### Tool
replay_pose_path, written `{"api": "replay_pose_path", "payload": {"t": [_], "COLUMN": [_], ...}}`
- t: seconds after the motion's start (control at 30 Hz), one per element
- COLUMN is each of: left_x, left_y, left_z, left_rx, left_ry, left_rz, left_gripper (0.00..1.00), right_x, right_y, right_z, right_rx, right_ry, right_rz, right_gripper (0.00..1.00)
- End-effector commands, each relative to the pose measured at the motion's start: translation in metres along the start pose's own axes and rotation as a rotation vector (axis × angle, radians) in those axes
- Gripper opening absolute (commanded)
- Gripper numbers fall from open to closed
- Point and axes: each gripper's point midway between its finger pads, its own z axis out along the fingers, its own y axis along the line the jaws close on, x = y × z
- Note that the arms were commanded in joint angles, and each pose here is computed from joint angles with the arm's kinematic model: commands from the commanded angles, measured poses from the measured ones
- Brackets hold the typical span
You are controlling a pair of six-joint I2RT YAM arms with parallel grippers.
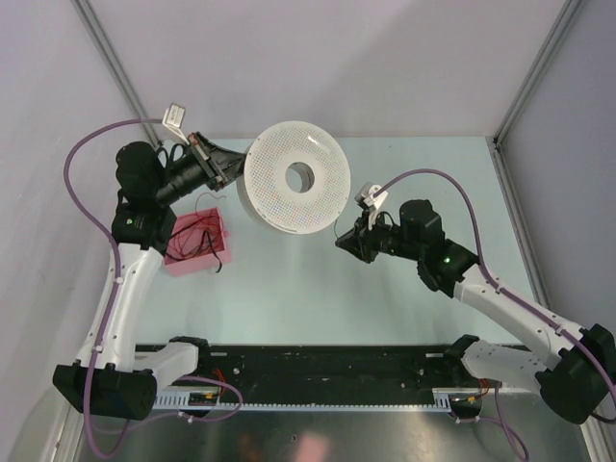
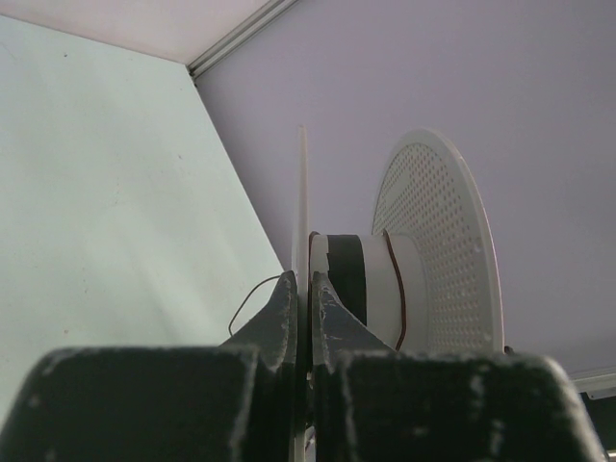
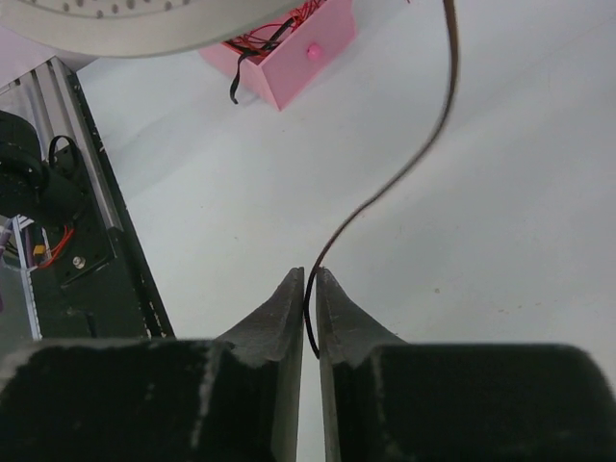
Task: Wrap the cables
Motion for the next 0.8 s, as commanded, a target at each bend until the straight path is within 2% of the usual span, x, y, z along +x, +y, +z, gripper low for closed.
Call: {"api": "replay_pose_path", "payload": {"t": [0.0, 0.07, 0.2, 0.4, 0.5, 0.77], "left_x": [-0.012, -0.012, -0.017, -0.022, -0.017, 0.013], "left_y": [-0.022, -0.021, -0.011, 0.031, 0.045, 0.053], "left_z": [-0.005, -0.004, -0.004, 0.003, 0.008, 0.028], "left_rx": [0.057, 0.052, 0.016, -0.136, -0.209, -0.338], "left_ry": [-0.051, -0.054, -0.097, -0.159, -0.156, -0.108], "left_rz": [0.034, 0.033, 0.034, -0.025, 0.013, 0.157], "left_gripper": [0.00, 0.00, 0.00, 0.00, 0.00, 0.00], "right_x": [-0.025, -0.026, -0.026, -0.024, -0.029, -0.058], "right_y": [0.000, 0.003, 0.021, 0.077, 0.099, 0.104], "right_z": [0.001, 0.000, -0.004, -0.014, -0.018, 0.002], "right_rx": [0.005, -0.004, -0.058, -0.169, -0.218, -0.160], "right_ry": [-0.057, -0.059, -0.054, -0.036, -0.033, -0.039], "right_rz": [-0.046, -0.050, -0.134, -0.383, -0.499, -0.838], "right_gripper": [0.08, 0.02, 0.00, 0.00, 0.00, 0.00]}}
